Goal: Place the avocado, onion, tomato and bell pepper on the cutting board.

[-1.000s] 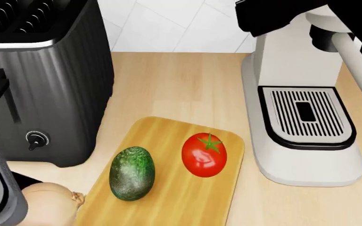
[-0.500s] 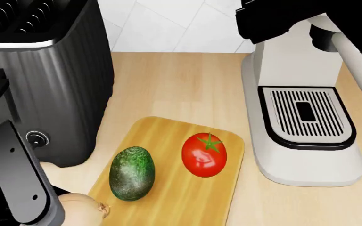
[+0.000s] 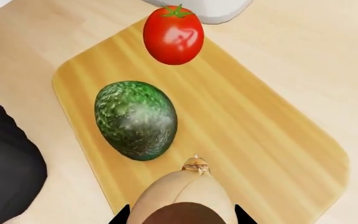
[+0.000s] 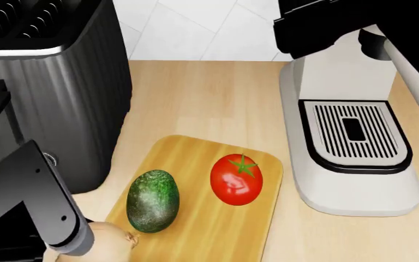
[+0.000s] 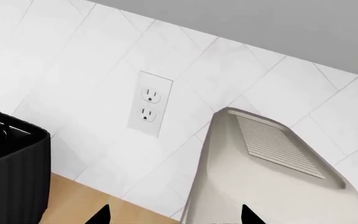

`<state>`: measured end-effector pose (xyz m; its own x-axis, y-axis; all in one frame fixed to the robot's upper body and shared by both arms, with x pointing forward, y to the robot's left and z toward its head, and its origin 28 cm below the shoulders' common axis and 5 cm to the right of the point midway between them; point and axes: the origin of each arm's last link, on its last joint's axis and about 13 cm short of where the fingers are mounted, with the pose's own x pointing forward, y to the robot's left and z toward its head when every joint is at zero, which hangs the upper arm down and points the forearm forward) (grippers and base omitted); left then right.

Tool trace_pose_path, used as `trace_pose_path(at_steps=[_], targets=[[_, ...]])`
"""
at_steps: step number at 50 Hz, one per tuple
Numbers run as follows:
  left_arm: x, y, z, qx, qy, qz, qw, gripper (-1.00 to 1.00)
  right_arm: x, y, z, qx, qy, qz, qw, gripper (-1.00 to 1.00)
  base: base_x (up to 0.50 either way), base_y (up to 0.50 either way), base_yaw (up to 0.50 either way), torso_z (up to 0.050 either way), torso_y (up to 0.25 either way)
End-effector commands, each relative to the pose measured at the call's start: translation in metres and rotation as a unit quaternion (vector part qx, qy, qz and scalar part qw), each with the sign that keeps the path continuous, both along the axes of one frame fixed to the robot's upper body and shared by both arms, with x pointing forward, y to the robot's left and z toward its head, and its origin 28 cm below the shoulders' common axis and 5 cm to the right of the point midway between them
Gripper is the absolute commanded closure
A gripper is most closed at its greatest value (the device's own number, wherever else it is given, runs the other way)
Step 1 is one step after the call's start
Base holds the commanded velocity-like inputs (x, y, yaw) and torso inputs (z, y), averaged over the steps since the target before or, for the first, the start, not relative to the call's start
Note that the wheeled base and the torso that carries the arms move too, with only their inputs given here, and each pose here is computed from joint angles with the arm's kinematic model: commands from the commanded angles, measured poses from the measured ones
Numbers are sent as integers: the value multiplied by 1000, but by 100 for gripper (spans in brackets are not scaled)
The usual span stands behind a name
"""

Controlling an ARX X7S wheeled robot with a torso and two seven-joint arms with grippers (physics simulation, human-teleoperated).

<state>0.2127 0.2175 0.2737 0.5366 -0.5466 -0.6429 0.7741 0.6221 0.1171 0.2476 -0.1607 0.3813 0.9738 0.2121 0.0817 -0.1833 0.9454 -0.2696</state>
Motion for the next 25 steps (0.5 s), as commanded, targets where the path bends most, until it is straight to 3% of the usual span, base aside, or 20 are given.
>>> trace_pose_path(at_steps=[1,25], targets=[[3,-4,-4,-10,11,-2,1000,100,-1,-1,0,1,1,-2,1000,-100,0,0,-3,0,0],[9,-7,-22,-9,17,-2,1000,100,-1,-1,-4,2,4,-2,1000,-100,0,0,0,0,0]])
